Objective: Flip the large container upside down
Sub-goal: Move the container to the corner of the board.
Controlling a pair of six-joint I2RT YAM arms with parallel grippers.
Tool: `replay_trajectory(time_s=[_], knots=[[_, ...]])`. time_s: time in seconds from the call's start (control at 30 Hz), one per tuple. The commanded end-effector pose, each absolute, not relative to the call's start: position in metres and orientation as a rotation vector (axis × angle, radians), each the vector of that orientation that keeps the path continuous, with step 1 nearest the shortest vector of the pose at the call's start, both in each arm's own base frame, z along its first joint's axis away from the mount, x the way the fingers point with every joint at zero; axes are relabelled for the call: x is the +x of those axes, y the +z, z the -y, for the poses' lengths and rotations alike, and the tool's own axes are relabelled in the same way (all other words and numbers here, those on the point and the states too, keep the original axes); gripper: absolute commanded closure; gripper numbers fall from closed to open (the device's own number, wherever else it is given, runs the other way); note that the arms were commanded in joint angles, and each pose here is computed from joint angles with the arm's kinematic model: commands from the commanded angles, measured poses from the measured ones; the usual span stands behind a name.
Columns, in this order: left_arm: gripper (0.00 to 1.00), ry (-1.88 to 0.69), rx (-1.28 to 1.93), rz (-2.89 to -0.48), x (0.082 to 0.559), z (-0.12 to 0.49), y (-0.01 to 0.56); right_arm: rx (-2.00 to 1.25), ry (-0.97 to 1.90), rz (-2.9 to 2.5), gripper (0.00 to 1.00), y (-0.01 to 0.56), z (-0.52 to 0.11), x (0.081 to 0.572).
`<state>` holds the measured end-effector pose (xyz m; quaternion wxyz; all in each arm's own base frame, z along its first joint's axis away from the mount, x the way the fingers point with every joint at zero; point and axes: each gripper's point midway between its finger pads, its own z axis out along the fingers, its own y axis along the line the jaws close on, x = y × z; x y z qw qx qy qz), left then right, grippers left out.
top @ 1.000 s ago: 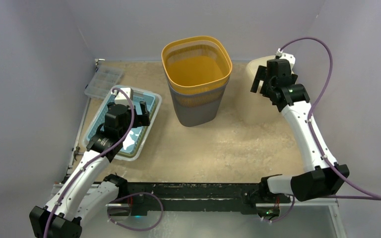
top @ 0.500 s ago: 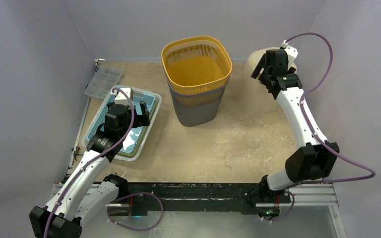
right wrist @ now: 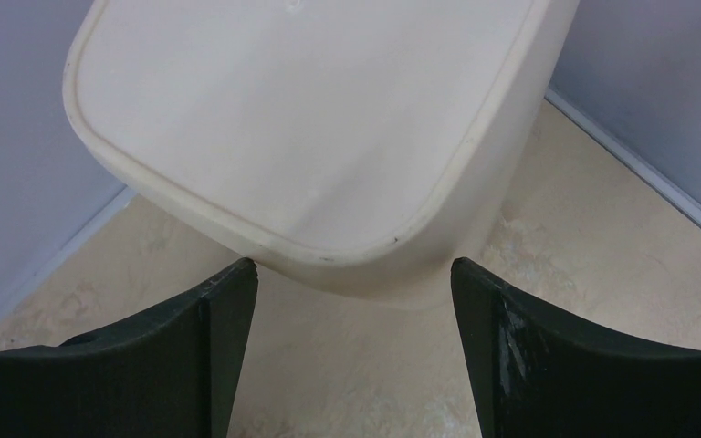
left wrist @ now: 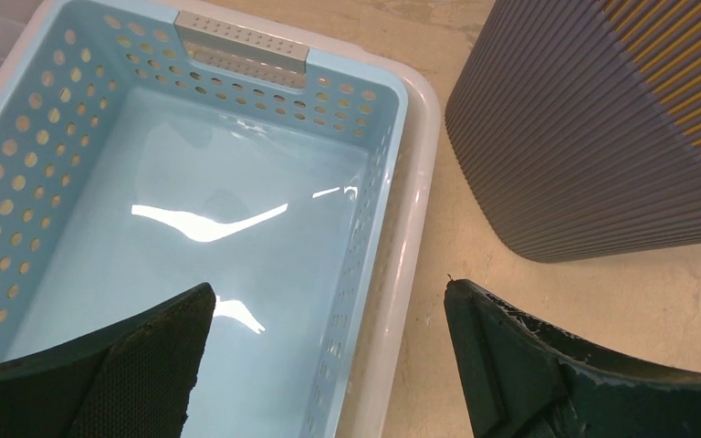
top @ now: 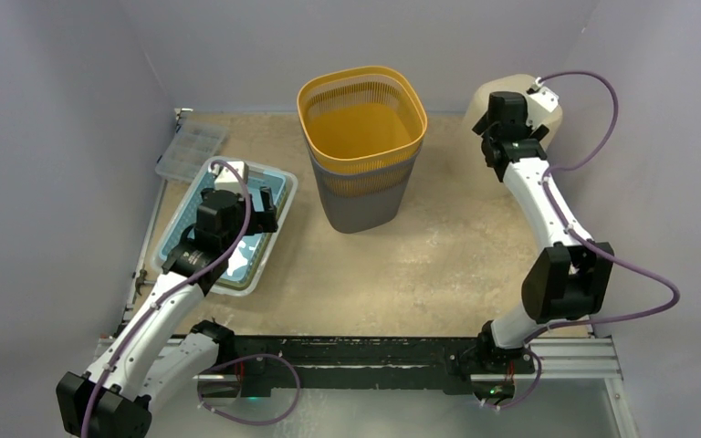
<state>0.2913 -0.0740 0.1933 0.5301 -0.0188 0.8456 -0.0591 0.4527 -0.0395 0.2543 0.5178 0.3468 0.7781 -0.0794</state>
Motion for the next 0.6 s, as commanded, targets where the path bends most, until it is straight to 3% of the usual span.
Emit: replay_trajectory(time_s=[0.0,0.57], knots=[[0.05,-0.157,-0.041,-1.961,0.3,0.076,0.214,0.9,-0.234,-1.721,0.19,0.254,0.055,0.472],[0.06,-0.117,-0.044,-1.983,0.304,0.072,0.207,0.887,-0.325,-1.726,0.17,0.207,0.063,0.54]])
